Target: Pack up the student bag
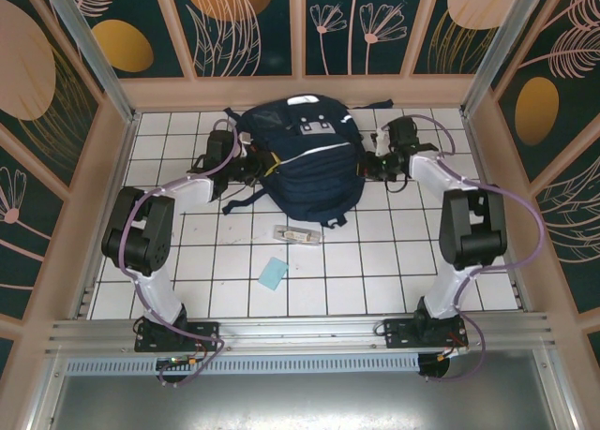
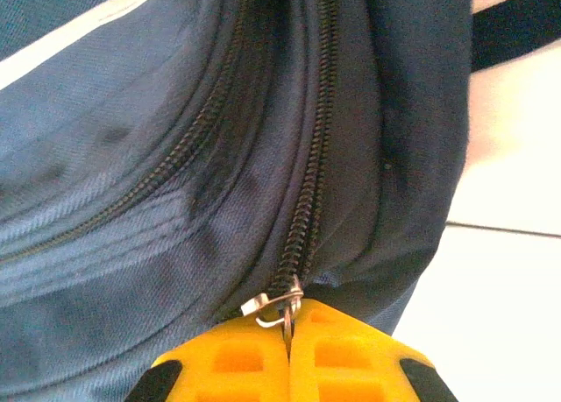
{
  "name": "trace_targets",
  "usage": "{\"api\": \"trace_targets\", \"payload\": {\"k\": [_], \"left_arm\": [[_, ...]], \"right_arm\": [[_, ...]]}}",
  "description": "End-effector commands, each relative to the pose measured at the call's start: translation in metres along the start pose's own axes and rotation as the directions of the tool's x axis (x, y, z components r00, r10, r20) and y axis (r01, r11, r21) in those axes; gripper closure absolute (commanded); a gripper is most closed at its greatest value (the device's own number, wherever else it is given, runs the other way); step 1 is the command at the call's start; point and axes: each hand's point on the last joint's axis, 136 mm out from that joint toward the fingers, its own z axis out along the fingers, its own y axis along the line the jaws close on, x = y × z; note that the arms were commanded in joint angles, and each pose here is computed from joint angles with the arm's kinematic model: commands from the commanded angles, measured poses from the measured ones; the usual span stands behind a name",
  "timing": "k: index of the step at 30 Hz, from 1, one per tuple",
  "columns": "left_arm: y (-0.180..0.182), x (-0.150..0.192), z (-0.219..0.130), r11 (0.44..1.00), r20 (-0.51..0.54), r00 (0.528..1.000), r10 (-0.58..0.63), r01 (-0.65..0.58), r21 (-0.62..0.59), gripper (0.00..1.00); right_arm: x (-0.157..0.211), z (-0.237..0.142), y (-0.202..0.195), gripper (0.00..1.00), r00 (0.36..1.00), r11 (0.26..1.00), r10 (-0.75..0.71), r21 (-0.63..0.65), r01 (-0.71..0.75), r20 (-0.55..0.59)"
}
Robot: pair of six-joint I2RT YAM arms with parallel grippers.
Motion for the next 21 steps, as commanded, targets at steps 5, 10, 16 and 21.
{"api": "trace_targets", "payload": {"k": [5, 10, 16, 21], "left_arm": [[-0.02, -0.047, 0.022, 0.994, 0.045, 0.995, 0.088, -0.09, 0.061, 1.0], [-0.043, -0.069, 0.039, 0.981, 0.07, 0.996, 0.048, -0.06, 0.184, 0.74], [-0.056, -0.078, 0.03, 0.983, 0.086, 0.992, 0.094, -0.106, 0.148, 0.02], [-0.055, -0.075, -0.018, 0.987, 0.16, 0.977, 0.141, -0.151, 0.051, 0.02]], "right_arm": [[0.045, -0.067, 0.046, 1.0, 0.997, 0.988, 0.051, -0.147, -0.041, 0.066], [0.07, -0.048, 0.075, 1.0, 0.995, 0.948, 0.097, -0.308, -0.084, 0.027], [0.073, -0.025, 0.157, 1.0, 1.0, 0.885, -0.021, -0.465, 0.022, 0.007], [0.051, -0.012, 0.189, 1.0, 1.0, 0.846, -0.019, -0.533, 0.026, 0.018]]}}
